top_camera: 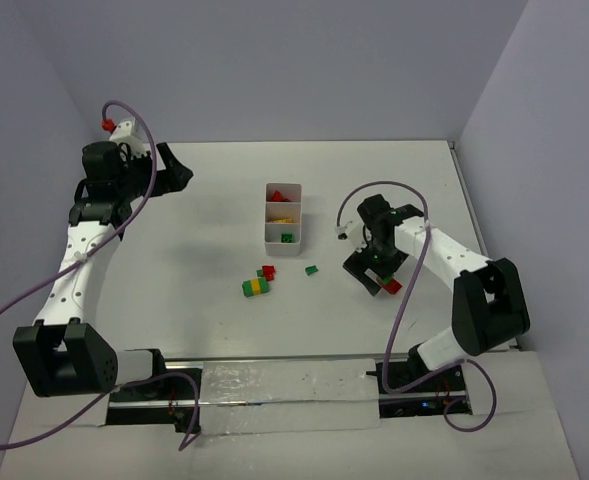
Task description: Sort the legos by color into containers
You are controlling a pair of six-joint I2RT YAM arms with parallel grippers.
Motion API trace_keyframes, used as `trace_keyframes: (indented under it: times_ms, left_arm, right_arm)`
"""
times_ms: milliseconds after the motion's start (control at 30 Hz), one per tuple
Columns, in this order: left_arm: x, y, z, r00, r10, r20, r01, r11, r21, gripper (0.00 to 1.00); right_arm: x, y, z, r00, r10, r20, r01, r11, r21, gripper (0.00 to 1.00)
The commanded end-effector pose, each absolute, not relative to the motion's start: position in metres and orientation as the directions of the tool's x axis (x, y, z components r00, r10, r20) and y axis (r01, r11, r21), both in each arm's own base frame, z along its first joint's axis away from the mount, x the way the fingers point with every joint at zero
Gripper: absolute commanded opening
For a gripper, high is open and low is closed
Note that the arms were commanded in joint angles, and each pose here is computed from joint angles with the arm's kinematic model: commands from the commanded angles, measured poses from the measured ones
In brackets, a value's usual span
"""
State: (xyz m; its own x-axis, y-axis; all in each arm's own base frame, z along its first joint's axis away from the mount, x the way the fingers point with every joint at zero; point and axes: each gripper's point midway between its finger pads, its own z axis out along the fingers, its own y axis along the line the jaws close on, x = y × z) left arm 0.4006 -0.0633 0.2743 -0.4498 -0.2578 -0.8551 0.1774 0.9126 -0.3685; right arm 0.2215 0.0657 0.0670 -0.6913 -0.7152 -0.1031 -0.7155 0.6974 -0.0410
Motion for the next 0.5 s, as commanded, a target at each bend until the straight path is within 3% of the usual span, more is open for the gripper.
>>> trace_keyframes:
  times_ms: [0, 267, 467]
  left_arm:
    - [0.398, -0.070, 0.280, -0.430, -0.224, -0.875, 0.206, 0.919, -0.336, 0.99]
    - [0.399, -0.073, 0.278, -0.436, -0.220, -0.873, 0.214, 0.916, -0.338, 0.99]
    - [0.400, -0.074, 0.274, -0.440, -0.218, -0.871, 0.214, 0.916, -0.338, 0.99]
  right_arm:
    - [0.238, 0.061, 0.063, -0.720, -0.685, -0.109, -0.683, 0.728, -0.059, 0.93]
    - [0.256, 0.051, 0.050, -0.746, -0.660, -0.088, -0.660, 0.751, -0.027, 0.87]
    - [0.267, 0.055, 0.049, -0.748, -0.657, -0.098, -0.659, 0.752, -0.007, 0.69]
